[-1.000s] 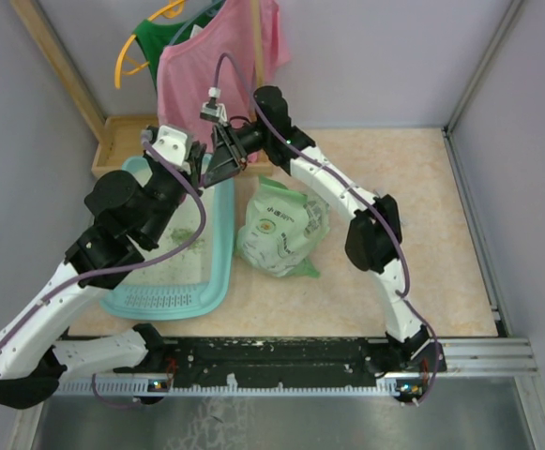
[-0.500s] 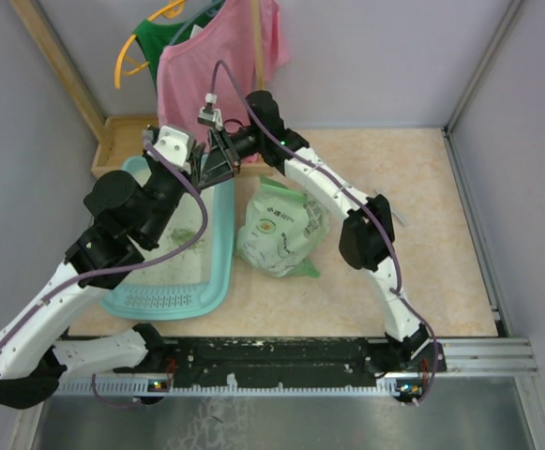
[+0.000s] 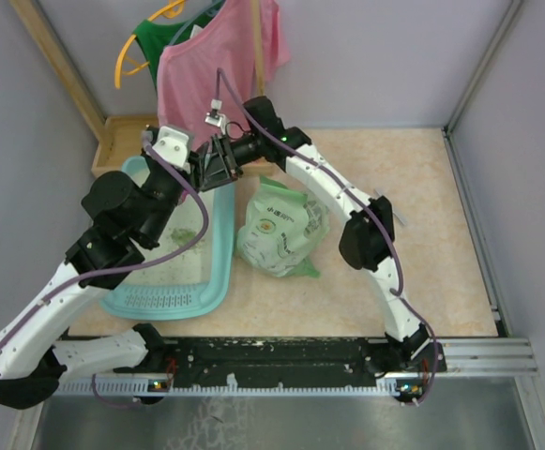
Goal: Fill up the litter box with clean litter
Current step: Pour the cat litter into the litter box.
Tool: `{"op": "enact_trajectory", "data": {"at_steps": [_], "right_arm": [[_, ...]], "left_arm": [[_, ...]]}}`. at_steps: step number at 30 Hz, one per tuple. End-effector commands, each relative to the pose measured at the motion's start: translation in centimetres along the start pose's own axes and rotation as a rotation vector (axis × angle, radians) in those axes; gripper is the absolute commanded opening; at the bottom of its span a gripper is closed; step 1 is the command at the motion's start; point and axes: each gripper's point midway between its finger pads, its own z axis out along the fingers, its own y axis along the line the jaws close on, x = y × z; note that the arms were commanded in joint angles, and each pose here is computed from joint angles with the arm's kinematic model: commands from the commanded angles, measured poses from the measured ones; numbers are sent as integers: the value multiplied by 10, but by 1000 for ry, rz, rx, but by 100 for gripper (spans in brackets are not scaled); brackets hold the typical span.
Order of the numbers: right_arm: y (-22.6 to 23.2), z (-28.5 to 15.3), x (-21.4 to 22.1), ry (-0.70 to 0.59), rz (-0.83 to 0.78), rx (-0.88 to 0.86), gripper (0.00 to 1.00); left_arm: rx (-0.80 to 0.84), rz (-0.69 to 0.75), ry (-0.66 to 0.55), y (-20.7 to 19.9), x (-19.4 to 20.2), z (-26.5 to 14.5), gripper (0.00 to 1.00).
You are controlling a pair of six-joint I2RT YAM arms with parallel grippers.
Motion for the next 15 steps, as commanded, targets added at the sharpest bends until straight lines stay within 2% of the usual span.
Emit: {"op": "enact_trajectory", "data": {"at_steps": [1, 5, 15], "right_arm": [[15, -3, 0, -15, -182, 129, 0], [7, -1, 7, 1, -264, 240, 0], [-4, -1, 16, 36, -376, 388, 0]], "left_arm": [[-12, 0, -46, 7, -10, -4, 46], [-7, -1, -51, 6, -10, -6, 46], [-3, -16, -40, 6, 0, -12, 46]]}}
